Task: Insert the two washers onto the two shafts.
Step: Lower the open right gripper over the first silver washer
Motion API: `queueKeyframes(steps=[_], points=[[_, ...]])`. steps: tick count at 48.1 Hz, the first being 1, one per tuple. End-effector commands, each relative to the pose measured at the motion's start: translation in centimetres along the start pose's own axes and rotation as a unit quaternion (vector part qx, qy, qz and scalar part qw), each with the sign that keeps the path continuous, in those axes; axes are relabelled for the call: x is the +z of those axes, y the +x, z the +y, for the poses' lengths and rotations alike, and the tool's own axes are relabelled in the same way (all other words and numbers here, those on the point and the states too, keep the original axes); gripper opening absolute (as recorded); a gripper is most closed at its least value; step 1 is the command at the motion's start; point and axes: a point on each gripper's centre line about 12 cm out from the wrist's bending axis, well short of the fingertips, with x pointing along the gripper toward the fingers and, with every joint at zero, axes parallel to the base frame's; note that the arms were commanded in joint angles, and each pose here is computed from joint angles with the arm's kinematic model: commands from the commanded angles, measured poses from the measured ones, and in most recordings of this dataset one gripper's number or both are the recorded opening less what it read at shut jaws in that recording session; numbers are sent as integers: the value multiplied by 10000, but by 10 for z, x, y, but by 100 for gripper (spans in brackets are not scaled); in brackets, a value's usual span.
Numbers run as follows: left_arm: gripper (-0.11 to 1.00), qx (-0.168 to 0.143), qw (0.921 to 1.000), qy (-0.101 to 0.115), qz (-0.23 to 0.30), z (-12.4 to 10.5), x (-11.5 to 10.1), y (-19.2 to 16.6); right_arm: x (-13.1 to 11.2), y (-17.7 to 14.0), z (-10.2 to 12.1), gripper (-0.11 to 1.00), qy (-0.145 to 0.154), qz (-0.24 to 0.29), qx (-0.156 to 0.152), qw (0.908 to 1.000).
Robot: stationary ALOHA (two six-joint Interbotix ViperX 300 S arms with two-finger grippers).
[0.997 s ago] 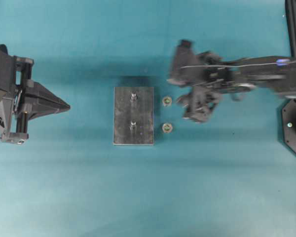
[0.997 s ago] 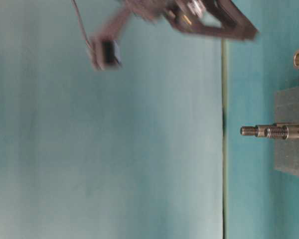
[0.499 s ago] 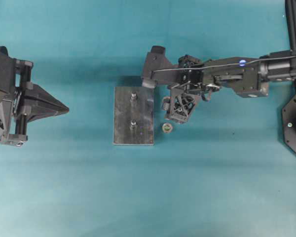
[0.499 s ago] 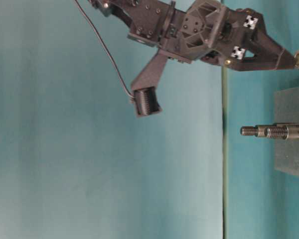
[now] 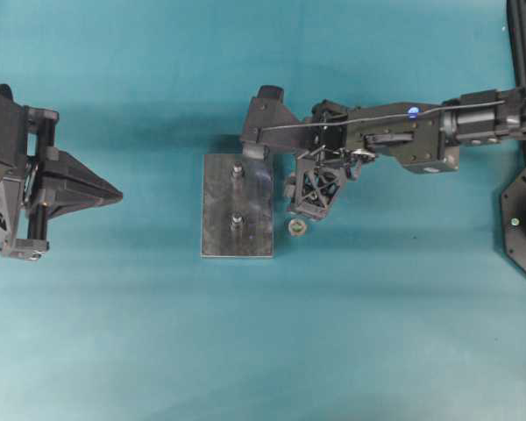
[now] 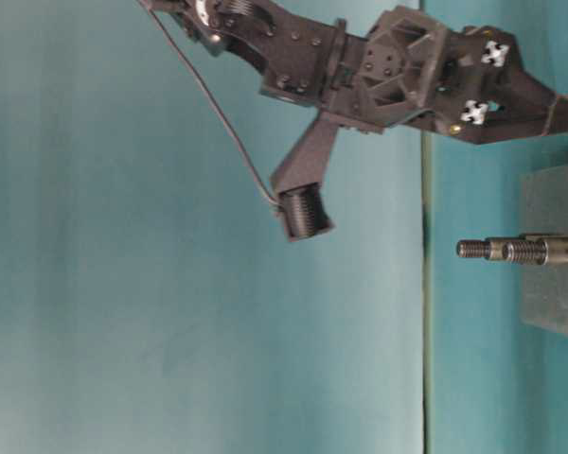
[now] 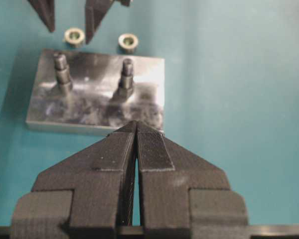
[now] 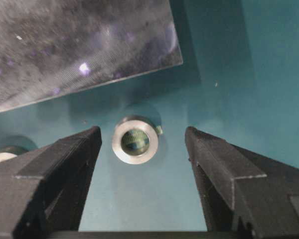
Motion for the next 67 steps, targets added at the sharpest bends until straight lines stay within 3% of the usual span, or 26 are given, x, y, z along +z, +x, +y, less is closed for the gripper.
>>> queueKeyframes(steps=[1, 38, 67], points=[[0, -17, 9999, 3, -114, -1, 6, -1, 9, -8, 1, 75, -12, -145, 17, 9999], [0, -20, 9999, 11, -145, -1, 5, -1, 10, 0, 1, 70, 8, -60, 13, 10000], [0, -19, 9999, 3, -121, -1, 3, -1, 5, 3, 4, 34, -62, 150, -20, 9999]])
